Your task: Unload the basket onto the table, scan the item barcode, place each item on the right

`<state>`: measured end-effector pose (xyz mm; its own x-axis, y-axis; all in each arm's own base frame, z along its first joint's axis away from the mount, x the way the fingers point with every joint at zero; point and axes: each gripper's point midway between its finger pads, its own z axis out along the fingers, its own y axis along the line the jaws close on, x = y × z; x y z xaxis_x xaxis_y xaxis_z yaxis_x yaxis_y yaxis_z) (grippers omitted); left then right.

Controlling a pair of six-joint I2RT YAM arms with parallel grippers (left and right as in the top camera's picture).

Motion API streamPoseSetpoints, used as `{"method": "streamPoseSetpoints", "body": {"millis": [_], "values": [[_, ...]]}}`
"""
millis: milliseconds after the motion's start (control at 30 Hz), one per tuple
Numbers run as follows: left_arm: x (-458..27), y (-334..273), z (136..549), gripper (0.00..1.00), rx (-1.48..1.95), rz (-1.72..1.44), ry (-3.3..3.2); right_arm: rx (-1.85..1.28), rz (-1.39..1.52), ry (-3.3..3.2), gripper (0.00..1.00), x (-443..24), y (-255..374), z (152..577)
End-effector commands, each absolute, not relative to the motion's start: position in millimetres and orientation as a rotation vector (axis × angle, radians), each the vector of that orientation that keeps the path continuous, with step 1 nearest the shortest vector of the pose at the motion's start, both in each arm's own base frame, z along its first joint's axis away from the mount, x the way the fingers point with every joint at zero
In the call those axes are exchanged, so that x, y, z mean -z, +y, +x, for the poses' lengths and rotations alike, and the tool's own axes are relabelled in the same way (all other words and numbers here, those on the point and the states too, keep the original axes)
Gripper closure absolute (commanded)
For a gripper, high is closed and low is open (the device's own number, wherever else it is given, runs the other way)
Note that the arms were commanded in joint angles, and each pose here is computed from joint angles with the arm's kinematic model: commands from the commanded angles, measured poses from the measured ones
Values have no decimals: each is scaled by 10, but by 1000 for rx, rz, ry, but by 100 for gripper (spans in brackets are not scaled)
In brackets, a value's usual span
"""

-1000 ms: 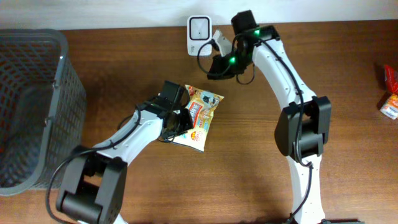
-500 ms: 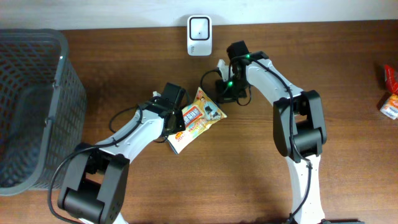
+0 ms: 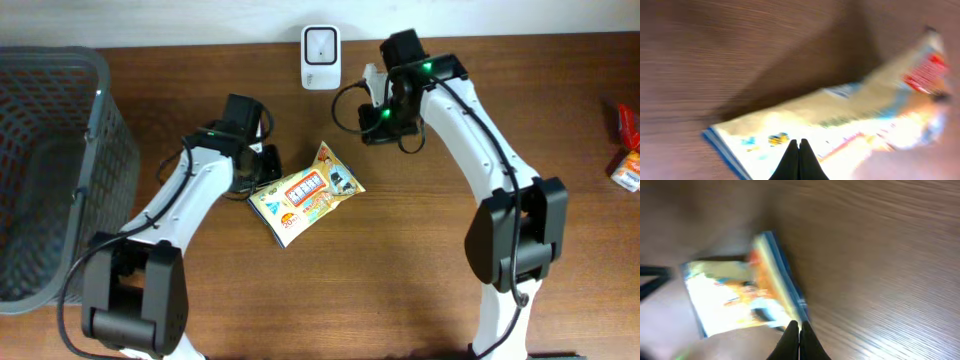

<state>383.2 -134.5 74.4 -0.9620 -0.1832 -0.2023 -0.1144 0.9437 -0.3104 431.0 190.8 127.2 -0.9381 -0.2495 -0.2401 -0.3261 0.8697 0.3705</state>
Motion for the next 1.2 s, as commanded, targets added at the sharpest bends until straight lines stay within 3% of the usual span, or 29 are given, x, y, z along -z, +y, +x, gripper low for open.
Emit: {"method": "streamPoseSetpoints", "body": {"millis": [0,300,533,933,1167], "values": [[-924,-1541,3810,100,737,-36,2845,-941,-687,2720,96,-1449,2259,4146],[-1466,-1327,3674,100,734,-47,2763,-1059,-903,2629,96,-1397,2578,3964],[-1089,-1426,3249,100,703,-126,2946,-1055,-953,2675,96,-1041,2758,3917],[-349,-1510,3628,100,708,-162,2803,-845,-762,2889,96,-227,2449,4182],[139,-1113,3536,100,357,-256,2926,-581,-533,3068,96,100,2082,4237]]}}
